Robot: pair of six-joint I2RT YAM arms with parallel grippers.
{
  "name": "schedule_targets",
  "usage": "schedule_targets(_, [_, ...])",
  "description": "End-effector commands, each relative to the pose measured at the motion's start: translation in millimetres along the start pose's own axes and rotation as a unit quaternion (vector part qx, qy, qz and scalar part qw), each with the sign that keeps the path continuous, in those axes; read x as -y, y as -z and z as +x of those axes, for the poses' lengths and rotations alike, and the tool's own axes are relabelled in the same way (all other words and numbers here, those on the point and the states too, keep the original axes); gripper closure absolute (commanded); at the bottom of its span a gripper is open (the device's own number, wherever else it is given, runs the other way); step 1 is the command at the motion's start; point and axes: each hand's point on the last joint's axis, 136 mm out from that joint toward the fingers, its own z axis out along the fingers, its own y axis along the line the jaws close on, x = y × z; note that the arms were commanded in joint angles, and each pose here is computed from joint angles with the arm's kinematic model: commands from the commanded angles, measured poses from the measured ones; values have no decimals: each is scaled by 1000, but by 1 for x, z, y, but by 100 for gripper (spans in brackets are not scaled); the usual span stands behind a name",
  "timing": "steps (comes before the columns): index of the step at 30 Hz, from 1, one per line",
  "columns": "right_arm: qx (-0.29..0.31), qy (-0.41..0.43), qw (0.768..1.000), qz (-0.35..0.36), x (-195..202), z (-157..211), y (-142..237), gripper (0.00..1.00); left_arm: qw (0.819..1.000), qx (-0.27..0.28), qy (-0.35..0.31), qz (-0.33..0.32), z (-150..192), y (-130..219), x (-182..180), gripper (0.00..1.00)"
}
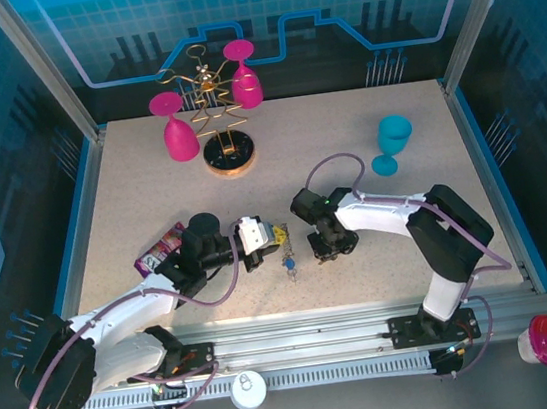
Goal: Put the keys on the keyring
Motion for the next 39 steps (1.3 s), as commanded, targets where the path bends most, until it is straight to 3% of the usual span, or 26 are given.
schedule_targets(1, [-12,9,1000,2,-5,2,0,71,1000,16,-22,4,-10,3,3,100])
schedule_targets(14, [-1,9,999,31,5,0,9,88,1000,17,-22,4,-10,3,3,100])
schedule_targets(24, [2,12,999,34,6,-2,11,89,1000,16,-22,6,-10,2,4,100])
schedule_targets(30, [1,13,999,32,5,-3,10,83,1000,15,-21,8,-9,2,4,100])
schedule_targets(39, [-1,15,999,33,3,-4,9,86,1000,15,-23,8,-9,3,5,100])
